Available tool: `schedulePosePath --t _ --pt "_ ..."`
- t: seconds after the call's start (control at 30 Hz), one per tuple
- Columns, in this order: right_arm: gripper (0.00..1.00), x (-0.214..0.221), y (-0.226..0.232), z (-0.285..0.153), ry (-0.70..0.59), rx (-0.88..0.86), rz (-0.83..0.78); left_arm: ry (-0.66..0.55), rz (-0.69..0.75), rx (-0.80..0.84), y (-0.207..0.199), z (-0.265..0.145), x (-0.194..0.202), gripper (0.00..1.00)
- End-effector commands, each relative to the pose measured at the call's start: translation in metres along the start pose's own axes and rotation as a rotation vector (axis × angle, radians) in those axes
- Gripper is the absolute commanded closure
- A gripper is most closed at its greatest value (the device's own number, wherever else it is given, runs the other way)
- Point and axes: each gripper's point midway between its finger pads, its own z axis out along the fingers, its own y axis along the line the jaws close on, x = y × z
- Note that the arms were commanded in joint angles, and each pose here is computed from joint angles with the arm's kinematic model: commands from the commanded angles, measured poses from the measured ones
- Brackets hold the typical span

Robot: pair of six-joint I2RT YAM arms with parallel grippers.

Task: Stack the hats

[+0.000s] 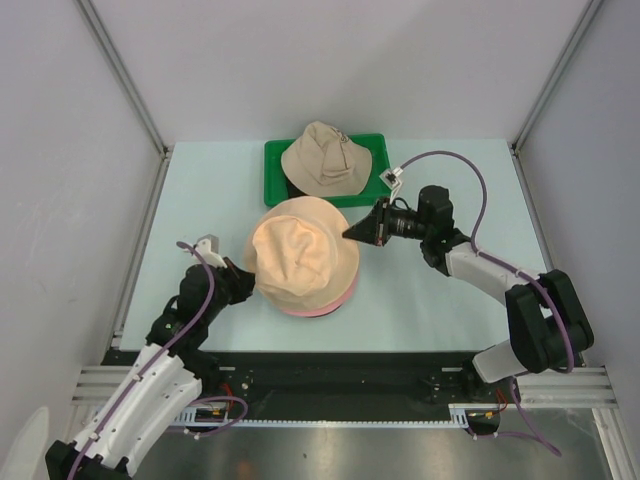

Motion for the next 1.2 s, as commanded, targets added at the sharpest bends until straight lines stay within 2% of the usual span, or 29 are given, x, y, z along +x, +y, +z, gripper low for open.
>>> schedulePosePath --t 0.0,0.2,0.37,0.67,0.97,1.17 --pt "1.0 0.002 -0.026 0.002 -0.01 0.117 0.019 -0.022 0.022 -0.009 0.004 0.004 -0.004 1.0" --pt "1.0 0.033 -0.094 0.0 0.054 0.366 0.195 0.006 0.012 -0.038 0.013 0.012 0.006 1.0" --pt "1.0 0.068 -0.12 0.0 0.111 0.431 0.288 0.028 0.007 -0.069 0.021 0.018 0.014 1.0" --pt "1.0 0.093 -0.147 -0.009 0.148 0.596 0.284 0.083 -0.017 -0.162 0.046 0.032 0.032 1.0" --pt "1.0 0.121 -0.132 -0.022 0.239 0.723 0.224 0.055 -0.061 -0.153 0.041 0.047 0.013 1.0" --pt "1.0 0.143 -0.092 -0.013 0.256 0.66 0.213 0.014 -0.085 -0.123 0.023 0.071 -0.019 0.99"
